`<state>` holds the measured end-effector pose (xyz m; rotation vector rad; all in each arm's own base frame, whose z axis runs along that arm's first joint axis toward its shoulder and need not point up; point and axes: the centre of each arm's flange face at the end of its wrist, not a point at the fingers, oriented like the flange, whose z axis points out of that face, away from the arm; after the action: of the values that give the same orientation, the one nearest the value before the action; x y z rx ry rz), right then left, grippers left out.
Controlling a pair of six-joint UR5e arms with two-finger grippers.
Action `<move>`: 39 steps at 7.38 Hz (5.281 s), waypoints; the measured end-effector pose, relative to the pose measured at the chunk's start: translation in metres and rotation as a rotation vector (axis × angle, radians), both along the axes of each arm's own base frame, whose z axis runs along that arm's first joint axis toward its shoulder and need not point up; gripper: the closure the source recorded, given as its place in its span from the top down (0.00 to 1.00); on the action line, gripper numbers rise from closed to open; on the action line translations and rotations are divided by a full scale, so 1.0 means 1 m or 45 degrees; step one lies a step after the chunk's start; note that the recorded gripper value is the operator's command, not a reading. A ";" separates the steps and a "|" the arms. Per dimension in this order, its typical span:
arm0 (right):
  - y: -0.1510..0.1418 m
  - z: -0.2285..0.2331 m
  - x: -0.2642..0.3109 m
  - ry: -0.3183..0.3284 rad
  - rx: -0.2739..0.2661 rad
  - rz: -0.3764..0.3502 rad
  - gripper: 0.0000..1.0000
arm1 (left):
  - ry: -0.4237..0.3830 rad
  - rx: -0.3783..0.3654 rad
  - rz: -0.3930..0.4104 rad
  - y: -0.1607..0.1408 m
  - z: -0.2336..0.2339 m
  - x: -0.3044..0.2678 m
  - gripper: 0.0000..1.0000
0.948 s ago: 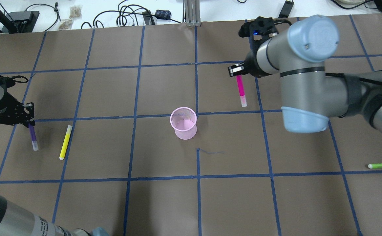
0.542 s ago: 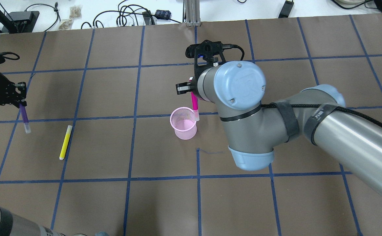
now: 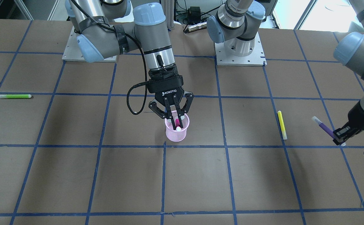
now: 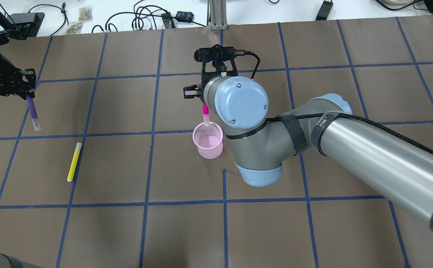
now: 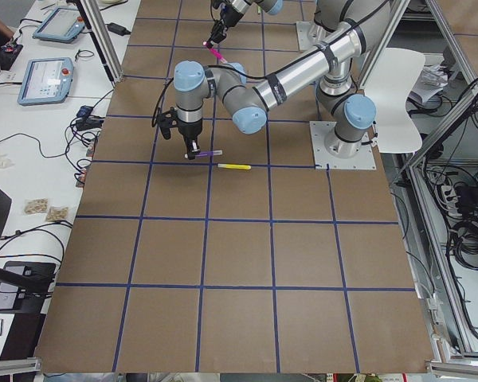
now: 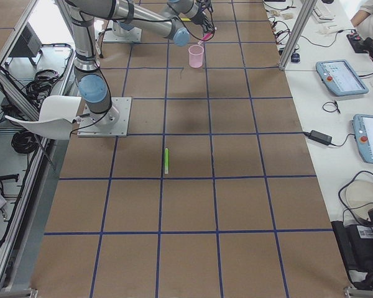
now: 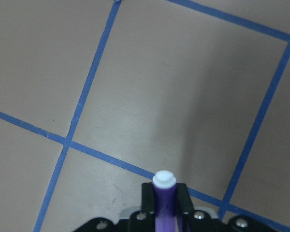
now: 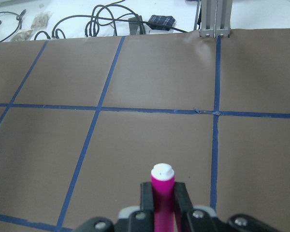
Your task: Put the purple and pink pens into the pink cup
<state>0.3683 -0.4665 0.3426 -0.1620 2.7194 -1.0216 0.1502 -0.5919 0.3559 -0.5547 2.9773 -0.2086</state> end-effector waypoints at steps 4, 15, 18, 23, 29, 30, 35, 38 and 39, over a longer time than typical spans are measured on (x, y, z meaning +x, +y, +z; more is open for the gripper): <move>0.005 -0.042 -0.003 0.010 0.075 -0.053 0.24 | -0.013 -0.111 -0.001 -0.006 0.036 -0.093 0.00; -0.118 0.061 -0.166 0.208 0.558 -0.046 1.00 | 0.047 -0.411 0.221 0.050 0.063 -0.372 0.00; -0.090 0.086 -0.224 0.315 0.830 0.066 1.00 | -0.010 -0.465 0.287 0.092 0.011 -0.445 0.00; -0.067 0.130 -0.236 0.462 0.908 0.170 1.00 | -0.069 -0.428 0.397 0.104 -0.052 -0.481 0.00; -0.068 0.128 -0.236 0.469 0.914 0.169 1.00 | -0.089 -0.403 0.409 0.125 -0.078 -0.504 1.00; -0.068 0.128 -0.236 0.468 0.915 0.170 1.00 | -0.091 -0.407 0.406 0.127 -0.075 -0.504 1.00; -0.067 0.129 -0.236 0.464 0.913 0.168 1.00 | -0.107 -0.399 0.287 0.103 -0.039 -0.477 1.00; -0.070 0.131 -0.237 0.451 0.904 0.166 1.00 | -0.060 -0.096 -0.030 0.056 0.028 -0.397 1.00; -0.070 0.133 -0.237 0.444 0.898 0.154 1.00 | -0.005 -0.021 -0.156 0.046 0.057 -0.367 1.00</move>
<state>0.1309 -0.5365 0.4761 -0.3956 3.1394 0.0433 -0.2167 -0.5457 0.4126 -0.3735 3.0108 -0.2444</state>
